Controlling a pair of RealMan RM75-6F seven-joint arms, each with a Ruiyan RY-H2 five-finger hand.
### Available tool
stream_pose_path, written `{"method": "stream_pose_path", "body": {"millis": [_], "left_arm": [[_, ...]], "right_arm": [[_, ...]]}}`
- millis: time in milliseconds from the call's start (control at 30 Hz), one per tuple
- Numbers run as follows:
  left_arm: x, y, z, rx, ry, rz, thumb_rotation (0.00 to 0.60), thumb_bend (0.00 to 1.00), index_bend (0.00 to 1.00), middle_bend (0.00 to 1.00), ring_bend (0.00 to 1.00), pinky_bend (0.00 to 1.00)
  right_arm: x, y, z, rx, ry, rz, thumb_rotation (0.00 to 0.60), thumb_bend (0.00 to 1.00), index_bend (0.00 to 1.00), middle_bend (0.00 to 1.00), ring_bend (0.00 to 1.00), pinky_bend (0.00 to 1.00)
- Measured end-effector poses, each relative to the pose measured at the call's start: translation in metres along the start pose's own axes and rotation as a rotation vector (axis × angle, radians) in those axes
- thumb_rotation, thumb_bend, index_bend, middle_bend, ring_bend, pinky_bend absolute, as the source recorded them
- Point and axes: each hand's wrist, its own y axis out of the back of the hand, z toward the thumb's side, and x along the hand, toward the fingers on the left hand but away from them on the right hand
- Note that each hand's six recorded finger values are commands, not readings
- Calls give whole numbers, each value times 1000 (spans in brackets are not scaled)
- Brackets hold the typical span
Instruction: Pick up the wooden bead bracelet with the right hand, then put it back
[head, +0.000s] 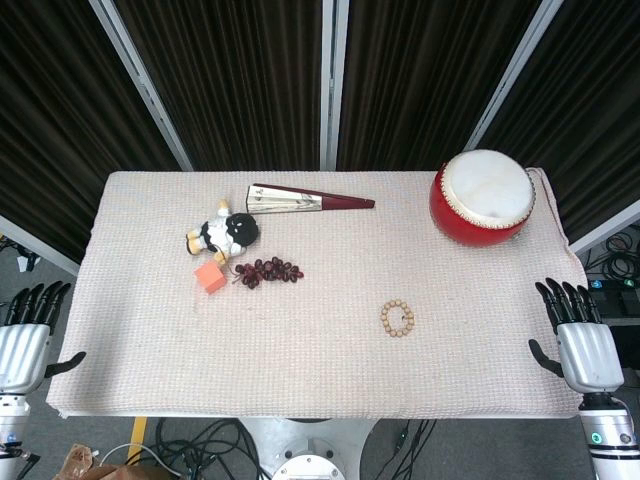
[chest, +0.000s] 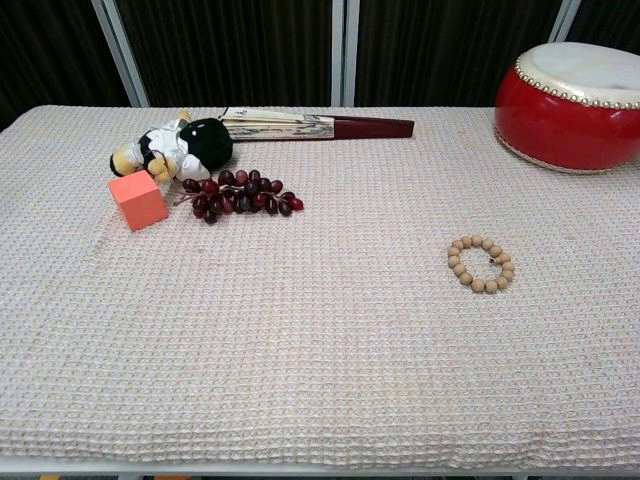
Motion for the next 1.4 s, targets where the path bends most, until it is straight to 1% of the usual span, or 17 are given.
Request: {"method": "stream_pose_path", "body": {"millis": [233, 367, 467, 567, 667, 733, 800, 933, 1033, 1200, 1267, 1400], "left_arm": [[-1, 1, 1, 1, -6, 7, 600, 0, 38, 52, 0, 42], [0, 3, 2, -4, -11, 14, 600, 0, 38, 52, 0, 42], [-1, 4, 3, -7, -20, 19, 600, 0, 38, 52, 0, 42], [-2, 5, 2, -10, -20, 22, 600, 0, 38, 52, 0, 42], [-4, 6, 0, -16, -16, 26, 600, 0, 38, 52, 0, 42], [-5, 6, -2, -20, -13, 27, 600, 0, 38, 52, 0, 42], [-5, 5, -3, -23, -11, 27, 600, 0, 38, 52, 0, 42], [-6, 2, -6, -28, -4, 19, 600, 0, 38, 52, 0, 42], [-6, 2, -8, -31, 0, 18, 600, 0, 38, 52, 0, 42], [-6, -1, -10, -33, 0, 13, 600, 0, 38, 52, 0, 42], [-5, -1, -10, -35, -2, 11, 600, 0, 38, 52, 0, 42], [-4, -2, -11, -38, -2, 11, 600, 0, 38, 52, 0, 42]], "right_arm": [[-1, -2, 4, -13, 21, 8, 600, 214, 0, 66, 0, 0], [-7, -7, 15, -21, 71, 35, 600, 214, 8, 124, 0, 0], [-18, -14, 32, -23, 141, 73, 600, 215, 79, 177, 0, 0], [-33, -25, 54, -19, 228, 124, 600, 216, 157, 216, 0, 0], [-50, -40, 79, -5, 319, 184, 600, 216, 212, 245, 0, 0], [-62, -54, 100, 17, 385, 219, 600, 215, 250, 263, 0, 0], [-71, -68, 116, 51, 436, 235, 600, 214, 275, 269, 0, 0], [-80, -100, 140, 111, 500, 269, 600, 214, 318, 287, 6, 0], [-84, -118, 152, 150, 537, 274, 600, 215, 376, 320, 32, 0], [-83, -140, 159, 182, 566, 273, 600, 215, 430, 343, 49, 0], [-83, -144, 159, 190, 570, 264, 600, 216, 456, 361, 64, 0], [-85, -146, 155, 189, 559, 216, 600, 216, 471, 371, 76, 0]]}}
